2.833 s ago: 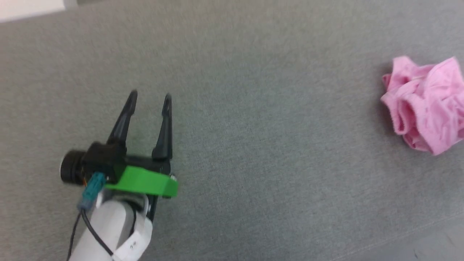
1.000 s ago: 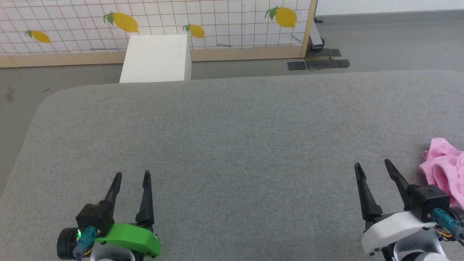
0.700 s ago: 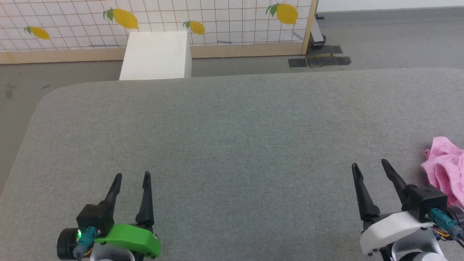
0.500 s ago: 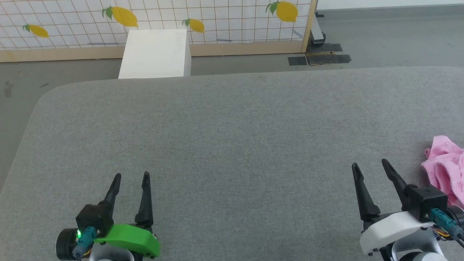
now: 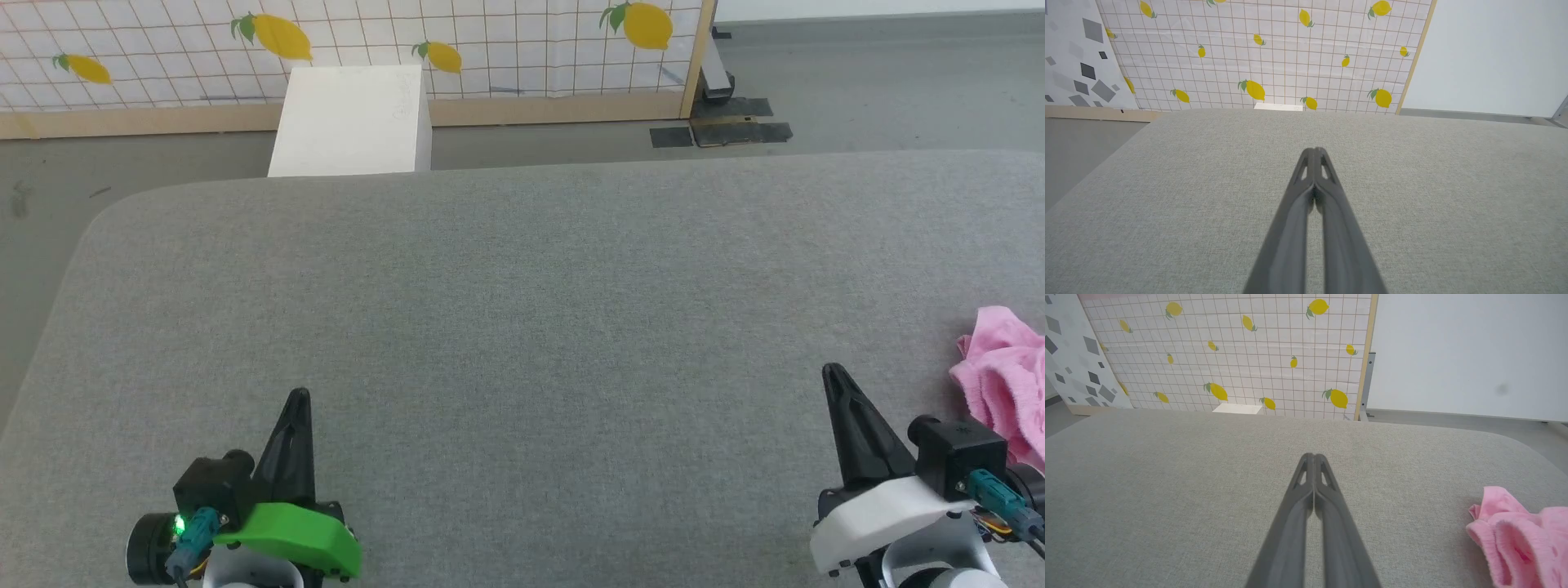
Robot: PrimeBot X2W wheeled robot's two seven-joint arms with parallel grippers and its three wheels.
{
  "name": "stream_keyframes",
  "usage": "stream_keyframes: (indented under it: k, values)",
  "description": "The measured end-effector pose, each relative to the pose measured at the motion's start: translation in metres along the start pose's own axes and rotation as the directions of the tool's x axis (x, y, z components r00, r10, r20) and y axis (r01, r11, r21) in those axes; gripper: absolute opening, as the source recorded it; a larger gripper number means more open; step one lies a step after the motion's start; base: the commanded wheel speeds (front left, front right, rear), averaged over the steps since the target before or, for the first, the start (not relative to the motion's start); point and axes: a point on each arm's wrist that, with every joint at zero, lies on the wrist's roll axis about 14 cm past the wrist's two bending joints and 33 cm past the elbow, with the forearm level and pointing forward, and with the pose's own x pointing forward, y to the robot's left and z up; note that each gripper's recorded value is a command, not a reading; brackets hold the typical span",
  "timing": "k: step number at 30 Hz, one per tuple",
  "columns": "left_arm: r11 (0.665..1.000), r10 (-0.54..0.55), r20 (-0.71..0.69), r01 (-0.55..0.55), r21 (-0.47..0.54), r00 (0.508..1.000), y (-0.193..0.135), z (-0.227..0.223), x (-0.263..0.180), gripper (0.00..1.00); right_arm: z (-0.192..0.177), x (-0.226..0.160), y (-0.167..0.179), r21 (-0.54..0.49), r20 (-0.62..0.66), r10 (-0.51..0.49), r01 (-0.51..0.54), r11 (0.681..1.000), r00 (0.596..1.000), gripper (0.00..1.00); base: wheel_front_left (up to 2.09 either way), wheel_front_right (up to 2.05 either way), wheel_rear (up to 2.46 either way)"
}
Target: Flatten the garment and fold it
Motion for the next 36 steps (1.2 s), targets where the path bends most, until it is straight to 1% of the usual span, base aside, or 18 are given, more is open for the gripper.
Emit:
stream_keyframes:
  k: [30, 36]
  values:
    - [0.999, 0.014, -0.001, -0.014, 0.03, 1.0, 0.0007, 0.0076, -0.0004, 0.0, 0.0001, 0.0008, 0.0048, -0.004, 0.0, 0.015, -0.015, 1.0, 1.0, 0.0, 0.0, 0.0, 0.0]
    - [0.999, 0.018, -0.004, -0.018, 0.049, 1.0, 0.0007, 0.009, -0.0004, 0.0, -0.0003, 0.001, 0.006, -0.009, -0.001, 0.018, -0.018, 1.0, 1.0, 0.0, 0.0, 0.0, 0.0]
